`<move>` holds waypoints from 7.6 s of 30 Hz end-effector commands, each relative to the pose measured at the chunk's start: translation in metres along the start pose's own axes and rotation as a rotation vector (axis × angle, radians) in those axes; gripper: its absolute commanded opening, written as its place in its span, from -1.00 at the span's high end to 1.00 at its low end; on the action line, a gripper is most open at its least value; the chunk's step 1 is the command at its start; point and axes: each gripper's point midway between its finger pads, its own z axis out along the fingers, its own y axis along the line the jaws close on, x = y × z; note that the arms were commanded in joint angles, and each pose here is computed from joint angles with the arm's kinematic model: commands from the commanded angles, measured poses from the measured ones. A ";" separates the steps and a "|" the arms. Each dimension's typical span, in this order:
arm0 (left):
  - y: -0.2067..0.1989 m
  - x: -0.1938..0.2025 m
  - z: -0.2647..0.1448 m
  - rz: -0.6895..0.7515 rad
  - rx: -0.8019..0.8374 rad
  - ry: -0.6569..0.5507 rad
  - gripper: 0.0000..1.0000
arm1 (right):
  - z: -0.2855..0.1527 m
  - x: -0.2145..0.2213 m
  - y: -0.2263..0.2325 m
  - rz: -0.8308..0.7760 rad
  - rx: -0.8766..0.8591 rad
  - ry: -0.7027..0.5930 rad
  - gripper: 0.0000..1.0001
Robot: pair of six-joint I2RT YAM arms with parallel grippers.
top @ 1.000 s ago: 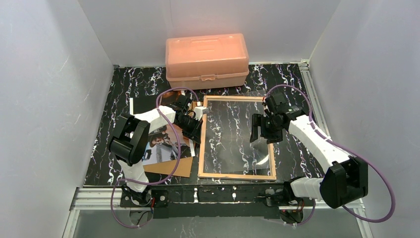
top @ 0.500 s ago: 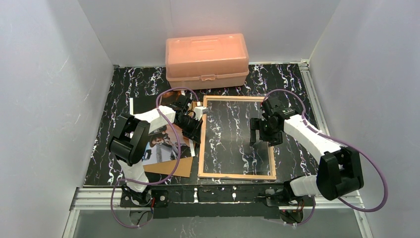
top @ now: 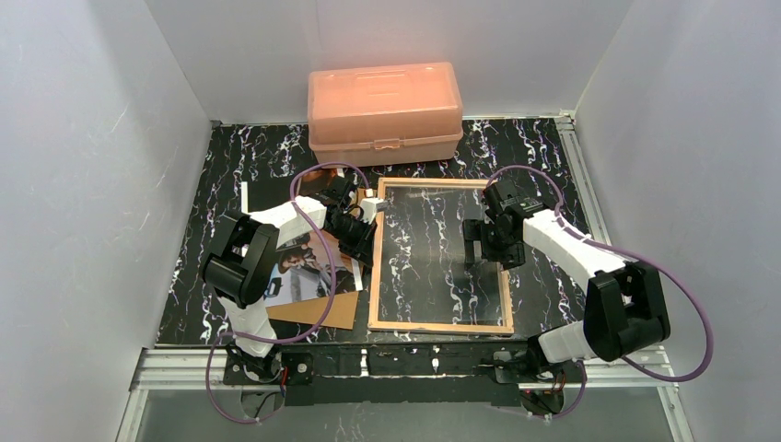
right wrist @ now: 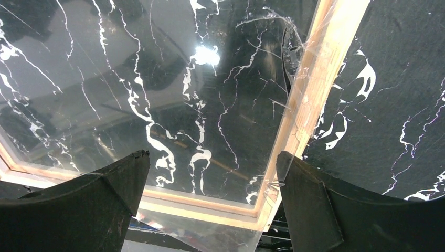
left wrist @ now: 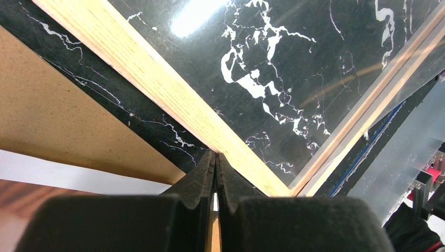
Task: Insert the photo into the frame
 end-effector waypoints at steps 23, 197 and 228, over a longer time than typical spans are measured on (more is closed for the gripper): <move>-0.012 -0.005 -0.013 0.013 0.031 -0.021 1.00 | 0.016 -0.008 -0.007 -0.036 0.044 -0.006 -0.97; 0.198 0.139 -0.174 -0.468 -0.250 -0.041 1.00 | -0.025 -0.055 0.403 0.027 -1.052 -0.283 -0.26; -0.062 0.060 -0.303 0.482 -0.431 -0.539 -0.97 | -0.183 -0.088 0.390 0.057 -0.999 -0.466 0.97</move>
